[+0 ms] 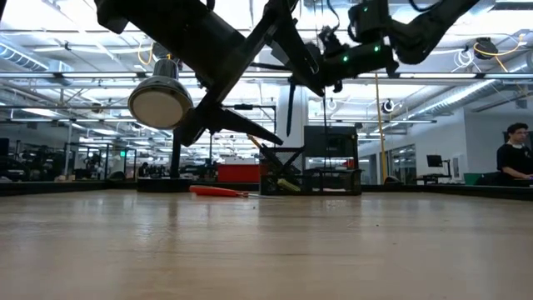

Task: Pick and place office supplies into organizer
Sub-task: Put the black pen into the black desk organizer, then put the red scissors into the black desk organizer

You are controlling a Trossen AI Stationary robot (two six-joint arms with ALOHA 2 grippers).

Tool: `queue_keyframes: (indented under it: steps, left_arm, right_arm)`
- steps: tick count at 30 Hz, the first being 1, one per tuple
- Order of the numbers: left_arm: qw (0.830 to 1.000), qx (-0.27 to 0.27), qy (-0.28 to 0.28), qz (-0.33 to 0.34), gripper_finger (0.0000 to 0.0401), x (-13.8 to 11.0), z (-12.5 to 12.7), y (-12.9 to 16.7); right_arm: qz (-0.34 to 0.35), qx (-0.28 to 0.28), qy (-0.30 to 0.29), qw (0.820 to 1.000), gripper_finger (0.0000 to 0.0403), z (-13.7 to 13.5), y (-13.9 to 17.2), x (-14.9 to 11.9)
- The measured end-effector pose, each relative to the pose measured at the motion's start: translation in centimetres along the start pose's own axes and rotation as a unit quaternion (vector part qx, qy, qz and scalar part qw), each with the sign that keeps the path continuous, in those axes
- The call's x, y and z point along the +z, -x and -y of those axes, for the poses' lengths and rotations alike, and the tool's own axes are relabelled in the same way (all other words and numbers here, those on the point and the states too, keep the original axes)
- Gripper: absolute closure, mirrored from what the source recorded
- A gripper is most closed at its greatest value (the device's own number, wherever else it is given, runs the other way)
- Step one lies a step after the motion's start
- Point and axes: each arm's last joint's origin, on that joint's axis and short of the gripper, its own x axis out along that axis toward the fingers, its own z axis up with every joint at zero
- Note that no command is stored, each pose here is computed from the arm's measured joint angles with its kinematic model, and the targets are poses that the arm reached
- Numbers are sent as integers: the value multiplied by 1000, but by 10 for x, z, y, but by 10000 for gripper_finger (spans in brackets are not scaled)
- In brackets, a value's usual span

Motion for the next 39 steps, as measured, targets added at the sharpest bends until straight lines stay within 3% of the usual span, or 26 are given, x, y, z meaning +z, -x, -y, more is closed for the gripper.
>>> queue_keyframes:
  steps: [10, 19, 39]
  left_arm:
    - [1000, -3, 5, 0, 89, -2, 0, 1]
    - [1000, -4, 9, -2, 89, -4, 1, 2]
    - [1000, -3, 6, -2, 89, -4, 0, 2]
  right_arm:
    - [-44, -22, 37, 998, 373, 15, -20, -36]
    - [-66, -47, -40, 996, 359, 32, -32, -64]
    - [-60, -6, -44, 997, 198, 28, -33, -62]
